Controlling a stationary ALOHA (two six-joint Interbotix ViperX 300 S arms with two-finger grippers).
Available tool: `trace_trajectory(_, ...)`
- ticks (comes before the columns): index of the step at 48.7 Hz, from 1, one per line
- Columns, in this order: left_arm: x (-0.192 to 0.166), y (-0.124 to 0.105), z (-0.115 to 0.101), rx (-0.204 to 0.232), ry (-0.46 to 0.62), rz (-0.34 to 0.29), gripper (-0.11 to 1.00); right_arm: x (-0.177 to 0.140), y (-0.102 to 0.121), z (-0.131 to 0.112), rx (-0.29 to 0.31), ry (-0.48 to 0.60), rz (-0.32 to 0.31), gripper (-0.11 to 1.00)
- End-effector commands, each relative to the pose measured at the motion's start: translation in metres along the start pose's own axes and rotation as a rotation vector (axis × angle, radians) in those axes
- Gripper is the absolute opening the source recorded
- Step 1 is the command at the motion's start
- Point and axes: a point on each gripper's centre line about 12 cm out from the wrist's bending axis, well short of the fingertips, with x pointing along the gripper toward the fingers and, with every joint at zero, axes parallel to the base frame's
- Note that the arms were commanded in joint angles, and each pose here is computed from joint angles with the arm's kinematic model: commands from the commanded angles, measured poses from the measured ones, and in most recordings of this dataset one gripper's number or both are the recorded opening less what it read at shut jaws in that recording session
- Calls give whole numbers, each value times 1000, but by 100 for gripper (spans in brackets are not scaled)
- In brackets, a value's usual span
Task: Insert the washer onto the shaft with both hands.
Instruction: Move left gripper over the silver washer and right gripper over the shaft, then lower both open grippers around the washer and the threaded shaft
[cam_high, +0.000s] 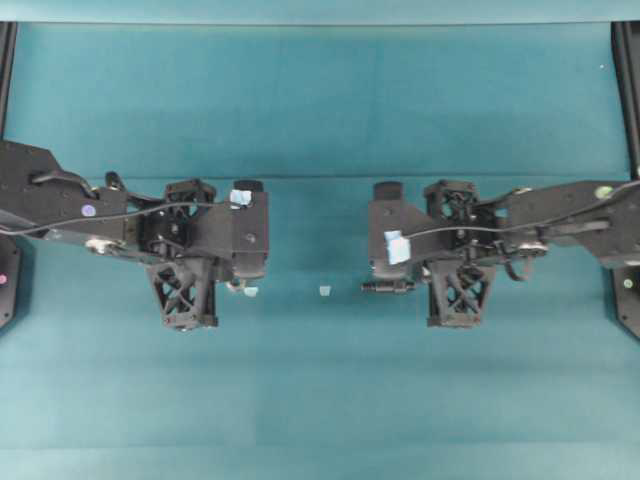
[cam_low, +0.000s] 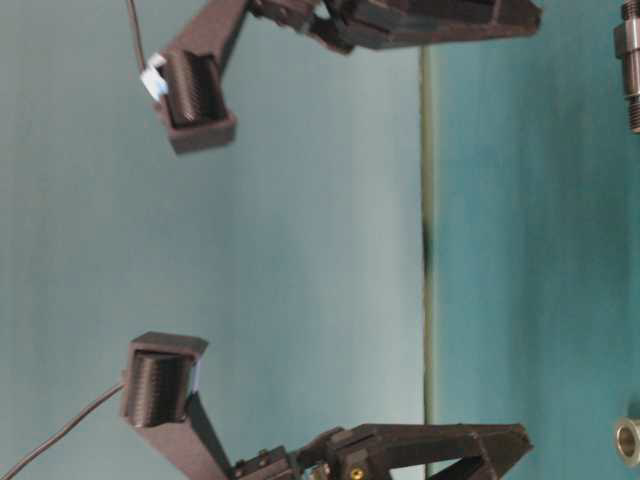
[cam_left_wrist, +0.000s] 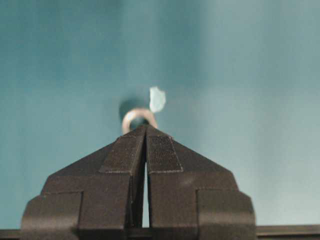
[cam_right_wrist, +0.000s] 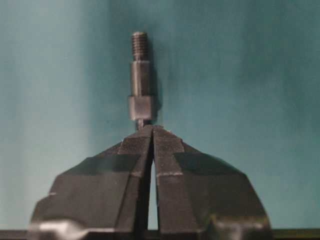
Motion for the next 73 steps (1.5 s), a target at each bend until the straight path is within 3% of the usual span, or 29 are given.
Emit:
trace_trajectory(1, -1, 1, 7, 1, -26, 2, 2, 0, -3, 10, -19, -15, -4, -8)
trace_trajectory(17, 3, 1, 3, 1, -18, 1, 2, 10, -4, 15, -21, -7, -4, -2)
trace_trajectory(25, 8, 1, -2, 0, -2, 2, 6, 12, -4, 12, -24, -6, -4, 9)
trace_trajectory(30, 14, 1, -6, 0, 20, 2, 28, 14, -4, 13, -28, -12, -5, 29)
trace_trajectory(39, 21, 1, -6, 3, 12, 1, 85, 18, -2, 10, -36, 6, -2, 82)
trace_trajectory(43, 25, 1, -8, 4, 15, 1, 94, 21, -2, 8, -34, 25, -2, 95)
trace_trajectory(47, 29, 1, -10, 5, 28, 1, 90, 24, -2, 6, -33, 35, -1, 95)
trace_trajectory(73, 46, 0, -16, 2, 77, 2, 90, 40, 2, -4, -18, 72, 14, 95)
